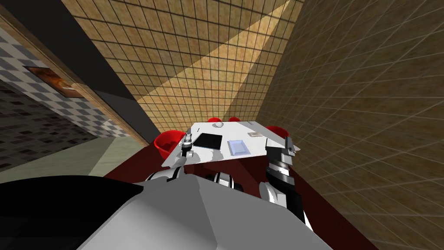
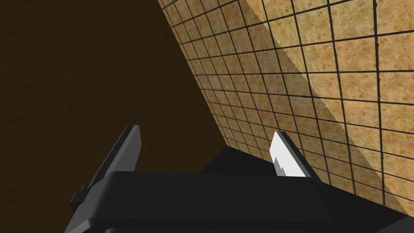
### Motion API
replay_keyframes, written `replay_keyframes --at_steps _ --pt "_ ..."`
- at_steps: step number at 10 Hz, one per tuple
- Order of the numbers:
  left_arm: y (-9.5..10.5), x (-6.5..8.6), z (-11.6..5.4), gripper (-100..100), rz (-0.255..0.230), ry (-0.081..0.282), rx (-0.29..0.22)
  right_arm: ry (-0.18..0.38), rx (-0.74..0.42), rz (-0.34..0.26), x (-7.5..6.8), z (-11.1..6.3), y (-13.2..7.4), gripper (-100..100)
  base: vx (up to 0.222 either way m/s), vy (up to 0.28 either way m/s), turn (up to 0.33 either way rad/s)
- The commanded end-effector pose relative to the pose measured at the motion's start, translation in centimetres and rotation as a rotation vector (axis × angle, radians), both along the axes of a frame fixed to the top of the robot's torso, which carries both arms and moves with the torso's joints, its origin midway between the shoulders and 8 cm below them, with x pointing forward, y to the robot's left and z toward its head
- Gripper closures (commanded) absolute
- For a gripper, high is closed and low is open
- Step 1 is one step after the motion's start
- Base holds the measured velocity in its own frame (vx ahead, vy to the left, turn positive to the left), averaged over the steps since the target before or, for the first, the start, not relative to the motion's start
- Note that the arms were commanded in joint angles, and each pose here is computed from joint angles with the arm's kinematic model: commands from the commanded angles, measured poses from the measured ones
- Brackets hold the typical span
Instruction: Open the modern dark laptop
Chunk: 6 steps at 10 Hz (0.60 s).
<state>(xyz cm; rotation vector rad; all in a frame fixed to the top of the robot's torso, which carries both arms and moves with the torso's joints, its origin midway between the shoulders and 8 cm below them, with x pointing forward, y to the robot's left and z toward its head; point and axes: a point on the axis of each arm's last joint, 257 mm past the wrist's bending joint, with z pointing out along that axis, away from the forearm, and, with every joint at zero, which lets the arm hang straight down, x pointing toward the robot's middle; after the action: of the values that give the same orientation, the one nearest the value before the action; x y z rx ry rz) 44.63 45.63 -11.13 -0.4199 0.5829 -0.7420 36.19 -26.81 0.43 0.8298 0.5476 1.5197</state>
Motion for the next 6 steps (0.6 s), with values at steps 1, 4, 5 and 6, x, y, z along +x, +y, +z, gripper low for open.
replay_keyframes --at_steps 1,4,5,6 --pt "0.03 0.06 0.02 0 -0.003 0.002 -0.003 0.0 0.0 0.0 0.0 0.0 0.0 0 0.003 -0.013 0.0" --pt "0.01 0.06 0.02 0 -0.003 0.001 -0.002 0.0 0.0 0.0 0.0 0.0 -0.01 0 0.0 -0.002 0.0" --pt "0.01 0.06 0.02 0 -0.003 0.001 -0.002 0.0 0.0 0.0 0.0 0.0 -0.01 0 0.0 0.0 0.0" --pt "0.01 0.06 0.02 0 -0.003 0.001 -0.002 0.0 0.0 0.0 0.0 0.0 -0.01 0 0.0 0.0 0.0"
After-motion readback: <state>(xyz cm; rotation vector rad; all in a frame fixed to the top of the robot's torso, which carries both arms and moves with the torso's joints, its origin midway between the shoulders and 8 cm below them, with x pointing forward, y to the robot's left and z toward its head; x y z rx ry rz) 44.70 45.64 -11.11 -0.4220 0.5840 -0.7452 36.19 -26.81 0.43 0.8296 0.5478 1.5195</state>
